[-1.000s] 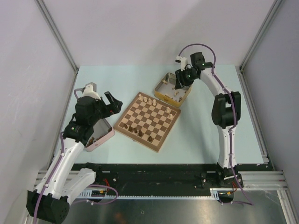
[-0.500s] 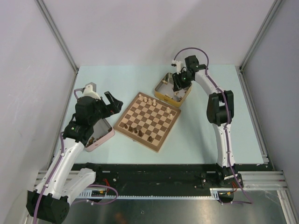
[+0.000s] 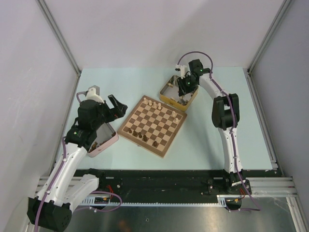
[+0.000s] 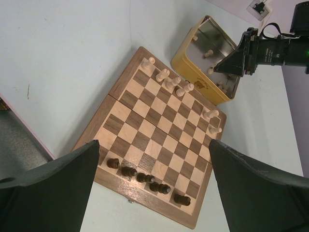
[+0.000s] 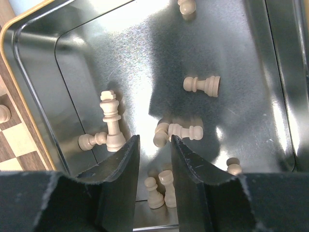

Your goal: Set up the chess pieces on the board

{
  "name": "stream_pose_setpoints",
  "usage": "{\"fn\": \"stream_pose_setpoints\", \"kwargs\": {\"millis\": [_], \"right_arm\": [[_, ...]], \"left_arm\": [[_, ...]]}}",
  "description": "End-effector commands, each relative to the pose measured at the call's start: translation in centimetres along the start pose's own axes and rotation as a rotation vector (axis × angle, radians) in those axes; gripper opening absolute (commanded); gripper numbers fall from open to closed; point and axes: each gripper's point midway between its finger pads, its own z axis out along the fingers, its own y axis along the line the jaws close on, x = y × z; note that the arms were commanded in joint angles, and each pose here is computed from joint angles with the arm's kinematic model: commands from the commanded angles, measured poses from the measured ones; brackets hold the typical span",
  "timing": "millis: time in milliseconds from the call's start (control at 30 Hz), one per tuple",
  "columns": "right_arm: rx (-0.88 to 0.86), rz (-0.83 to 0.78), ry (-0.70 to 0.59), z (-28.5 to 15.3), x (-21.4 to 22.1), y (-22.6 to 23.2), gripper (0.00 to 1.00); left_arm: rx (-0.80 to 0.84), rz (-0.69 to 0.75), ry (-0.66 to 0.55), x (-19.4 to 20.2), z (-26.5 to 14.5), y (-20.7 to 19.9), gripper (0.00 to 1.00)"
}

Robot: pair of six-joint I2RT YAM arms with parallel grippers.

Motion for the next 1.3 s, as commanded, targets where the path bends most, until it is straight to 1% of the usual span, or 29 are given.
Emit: {"fn": "stream_pose_setpoints", "kwargs": {"millis": [0,167,267,467,500,600,900,1267], "right_arm": [[0.018,-0.043,-0.042,0.1,-1.8,-0.1,0.36],[0.014,-0.048,-0.032,0.4,-1.5,0.1,0.33],[0.013,-0.046,-0.026,0.6,-1.3,0.1,0.29],[0.001,-0.053,-0.033,0.3,-1.6,0.5,0.18],[0.001,-0.052,-0.035,0.2,-1.6,0.4,0.15],[-0.004,-0.059,-0.049,-0.3,-2.1,0.7,0.12],[-0.05,-0.049,-0.105,-2.2,-3.9,1.9,0.08],[-0.118,-0.008,-0.194,-5.9,-6.5,3.5,0.07]], "left_arm": [[0.029,-0.011,-0.035,-1.1,-0.1,-0.7,1.0],[0.026,-0.015,-0.036,-1.0,-0.1,-0.6,1.0],[0.028,-0.015,-0.037,-1.0,-0.2,-0.7,1.0],[0.027,-0.015,-0.038,-1.0,-0.2,-0.6,1.0],[0.027,-0.015,-0.038,-1.0,-0.2,-0.6,1.0],[0.029,-0.015,-0.039,-1.0,-0.2,-0.7,1.0],[0.027,-0.02,-0.038,-0.9,-0.2,-0.6,1.0],[0.031,-0.021,-0.041,-0.9,-0.4,-0.6,1.0]]}}
